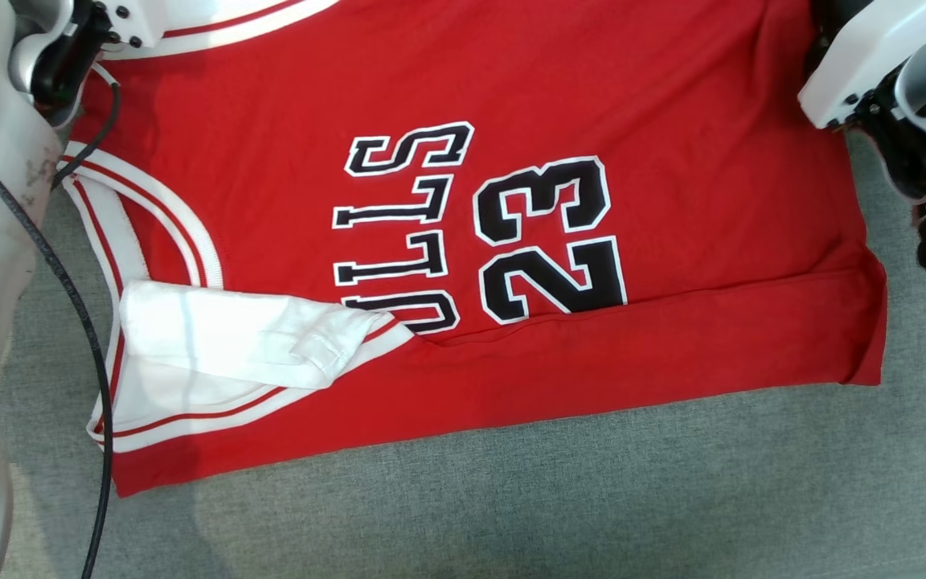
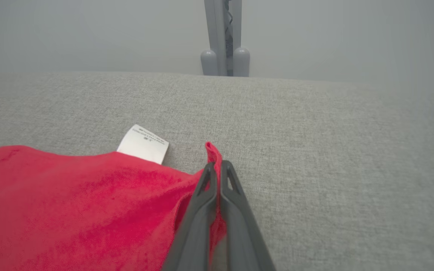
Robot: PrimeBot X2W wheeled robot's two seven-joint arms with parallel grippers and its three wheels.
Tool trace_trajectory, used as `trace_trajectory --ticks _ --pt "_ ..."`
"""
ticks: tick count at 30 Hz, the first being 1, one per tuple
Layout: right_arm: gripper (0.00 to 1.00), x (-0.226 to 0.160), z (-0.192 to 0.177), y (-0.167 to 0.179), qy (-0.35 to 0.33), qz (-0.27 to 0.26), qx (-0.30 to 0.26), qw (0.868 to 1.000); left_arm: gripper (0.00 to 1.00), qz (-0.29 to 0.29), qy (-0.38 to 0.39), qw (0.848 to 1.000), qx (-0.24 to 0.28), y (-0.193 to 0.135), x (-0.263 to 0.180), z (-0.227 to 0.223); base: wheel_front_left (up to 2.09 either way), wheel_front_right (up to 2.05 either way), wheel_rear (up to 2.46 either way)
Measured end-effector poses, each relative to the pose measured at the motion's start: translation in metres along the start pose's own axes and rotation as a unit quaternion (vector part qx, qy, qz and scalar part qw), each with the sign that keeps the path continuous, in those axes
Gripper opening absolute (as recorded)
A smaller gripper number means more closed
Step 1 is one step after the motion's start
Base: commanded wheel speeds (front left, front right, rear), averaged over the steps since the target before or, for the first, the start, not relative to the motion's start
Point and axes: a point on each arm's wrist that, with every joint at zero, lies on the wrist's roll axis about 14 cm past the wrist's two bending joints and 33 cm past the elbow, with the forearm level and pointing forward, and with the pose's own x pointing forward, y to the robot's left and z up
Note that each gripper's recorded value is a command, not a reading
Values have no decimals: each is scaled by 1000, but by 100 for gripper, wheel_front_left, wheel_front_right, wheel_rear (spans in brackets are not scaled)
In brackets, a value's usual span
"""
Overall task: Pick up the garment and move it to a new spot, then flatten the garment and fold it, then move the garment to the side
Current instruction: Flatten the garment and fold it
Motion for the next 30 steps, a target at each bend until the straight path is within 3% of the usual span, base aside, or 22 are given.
trace_trajectory --ticks 12,23,30 --pt "0 -1 66 -6 -81 11 -17 997 0 19 -103 994 15 21 -22 71 0 0 0" --pt "0 -9 71 4 -108 35 -20 993 0 7 -170 985 9 18 -43 100 0 0 0" --pt "0 -33 59 13 -142 70 -52 986 0 -10 -209 978 -2 8 -76 84 0 0 0"
